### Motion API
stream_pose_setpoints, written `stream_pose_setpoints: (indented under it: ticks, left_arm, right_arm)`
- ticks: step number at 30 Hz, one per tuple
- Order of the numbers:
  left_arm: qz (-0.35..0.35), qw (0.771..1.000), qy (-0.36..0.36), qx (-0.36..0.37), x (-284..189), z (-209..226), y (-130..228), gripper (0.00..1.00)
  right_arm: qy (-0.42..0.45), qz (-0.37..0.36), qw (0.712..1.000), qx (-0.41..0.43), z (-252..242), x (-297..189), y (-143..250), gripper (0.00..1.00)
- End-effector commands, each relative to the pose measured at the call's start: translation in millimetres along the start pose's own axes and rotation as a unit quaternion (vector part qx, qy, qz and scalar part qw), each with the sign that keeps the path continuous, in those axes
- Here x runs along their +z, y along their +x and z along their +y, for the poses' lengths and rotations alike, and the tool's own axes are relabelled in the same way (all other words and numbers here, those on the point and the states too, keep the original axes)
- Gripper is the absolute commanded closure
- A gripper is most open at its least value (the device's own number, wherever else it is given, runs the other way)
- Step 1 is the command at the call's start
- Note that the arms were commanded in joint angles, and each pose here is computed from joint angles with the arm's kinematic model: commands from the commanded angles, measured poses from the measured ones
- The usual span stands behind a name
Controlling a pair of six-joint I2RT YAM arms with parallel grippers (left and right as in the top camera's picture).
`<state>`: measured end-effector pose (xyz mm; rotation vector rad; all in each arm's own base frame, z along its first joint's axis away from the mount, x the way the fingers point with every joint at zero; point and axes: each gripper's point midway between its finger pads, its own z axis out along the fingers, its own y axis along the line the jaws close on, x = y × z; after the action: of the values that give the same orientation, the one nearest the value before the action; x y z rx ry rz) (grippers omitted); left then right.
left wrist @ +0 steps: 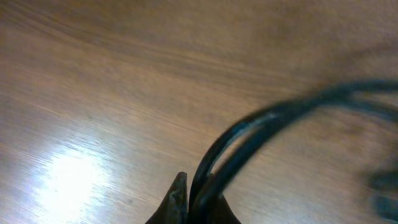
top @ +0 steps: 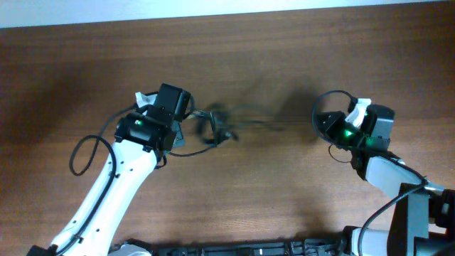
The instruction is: Untangle cables
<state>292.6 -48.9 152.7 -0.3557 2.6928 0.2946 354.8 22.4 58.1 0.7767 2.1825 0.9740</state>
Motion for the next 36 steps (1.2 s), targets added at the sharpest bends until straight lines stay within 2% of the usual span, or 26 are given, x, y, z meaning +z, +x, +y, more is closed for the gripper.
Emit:
stream_pose_setpoints:
  ticks: [1, 4, 6, 7, 8, 9, 10, 11, 12, 13, 14, 15, 16, 18, 20, 21, 23, 25, 27, 30, 31, 33, 36]
  left_arm:
    - [-0.033, 0.998, -0.022, 0.057, -2, 10, -15, 1.00]
    - [-0.022, 0.993, 0.069, 0.092, -4, -23, -13, 1.00]
    - [-0.019, 0.963, 0.212, 0.167, -18, -74, -7, 1.00]
    - [-0.027, 0.927, 0.300, 0.224, -35, -102, -2, 1.00]
    - [-0.041, 0.873, 0.389, 0.291, -57, -126, 8, 1.00]
    - [-0.059, 0.835, 0.431, 0.337, -69, -136, 14, 0.93]
    - [-0.063, 0.841, 0.416, 0.341, -65, -133, 12, 0.74]
    - [-0.064, 0.871, 0.359, 0.329, -50, -120, 3, 0.51]
    - [-0.061, 0.909, 0.286, 0.295, -32, -101, -7, 0.01]
    - [-0.058, 0.940, 0.225, 0.251, -21, -83, -15, 0.01]
    - [-0.057, 0.977, 0.132, 0.161, -7, -51, -24, 0.01]
    - [-0.052, 0.987, 0.105, 0.113, -2, -41, -24, 0.01]
    - [-0.041, 0.990, 0.109, 0.080, 1, -42, -19, 0.01]
    - [-0.025, 0.987, 0.141, 0.076, 5, -53, -10, 0.01]
    - [-0.017, 0.967, 0.216, 0.131, 9, -81, 4, 0.01]
    - [-0.017, 0.946, 0.275, 0.169, 8, -100, 14, 0.01]
    - [-0.029, 0.918, 0.341, 0.202, 6, -122, 24, 0.01]
    - [-0.045, 0.892, 0.386, 0.231, 8, -139, 36, 0.01]
    - [-0.055, 0.835, 0.442, 0.323, -4, -162, 67, 0.00]
    - [-0.059, 0.797, 0.453, 0.395, -10, -183, 93, 0.01]
    - [-0.059, 0.792, 0.455, 0.403, -11, -188, 98, 0.00]
    - [-0.066, 0.801, 0.443, 0.397, -11, -185, 90, 0.01]
    - [-0.103, 0.820, 0.439, 0.352, -39, -165, 49, 0.01]
  right_arm:
    - [0.033, -0.041, 0.999, -0.007, -11, -3, -17, 0.80]
    - [0.024, -0.032, 0.999, -0.007, -8, -3, -14, 0.61]
    - [-0.019, 0.007, 1.000, -0.008, 7, -2, 0, 0.48]
    - [-0.037, 0.024, 0.999, -0.010, 13, -3, 6, 0.44]
    - [-0.051, 0.037, 0.998, -0.013, 18, -4, 10, 0.43]
    - [-0.062, 0.045, 0.997, -0.022, 21, -4, 13, 0.43]
    - [-0.064, 0.048, 0.997, -0.022, 22, -4, 14, 0.43]
    - [-0.062, 0.050, 0.997, -0.021, 21, -4, 15, 0.43]
    - [-0.062, 0.050, 0.997, -0.021, 21, -4, 15, 0.43]
    - [-0.062, 0.050, 0.997, -0.021, 21, -4, 15, 0.43]
    - [-0.063, 0.052, 0.996, -0.020, 21, -4, 16, 0.43]
    - [-0.060, 0.055, 0.997, -0.017, 19, -4, 18, 0.43]
    - [-0.056, 0.059, 0.997, -0.012, 17, -4, 20, 0.43]
    - [-0.050, 0.067, 0.997, -0.004, 14, -5, 23, 0.43]
    - [-0.090, 0.093, 0.991, -0.027, 28, -8, 32, 0.43]
    - [-0.130, 0.105, 0.984, -0.063, 41, -12, 37, 0.43]
    - [-0.171, 0.113, 0.975, -0.088, 56, -17, 38, 0.43]
    - [-0.188, 0.117, 0.970, -0.096, 62, -19, 39, 0.43]
    - [-0.195, 0.126, 0.968, -0.098, 65, -20, 44, 0.43]
    - [-0.225, 0.141, 0.954, -0.141, 87, -15, 60, 0.43]
    - [-0.245, 0.147, 0.945, -0.161, 102, -14, 69, 0.43]
    - [-0.286, 0.145, 0.927, -0.195, 133, -14, 80, 0.43]
    - [-0.271, 0.108, 0.934, -0.207, 143, -2, 79, 0.43]
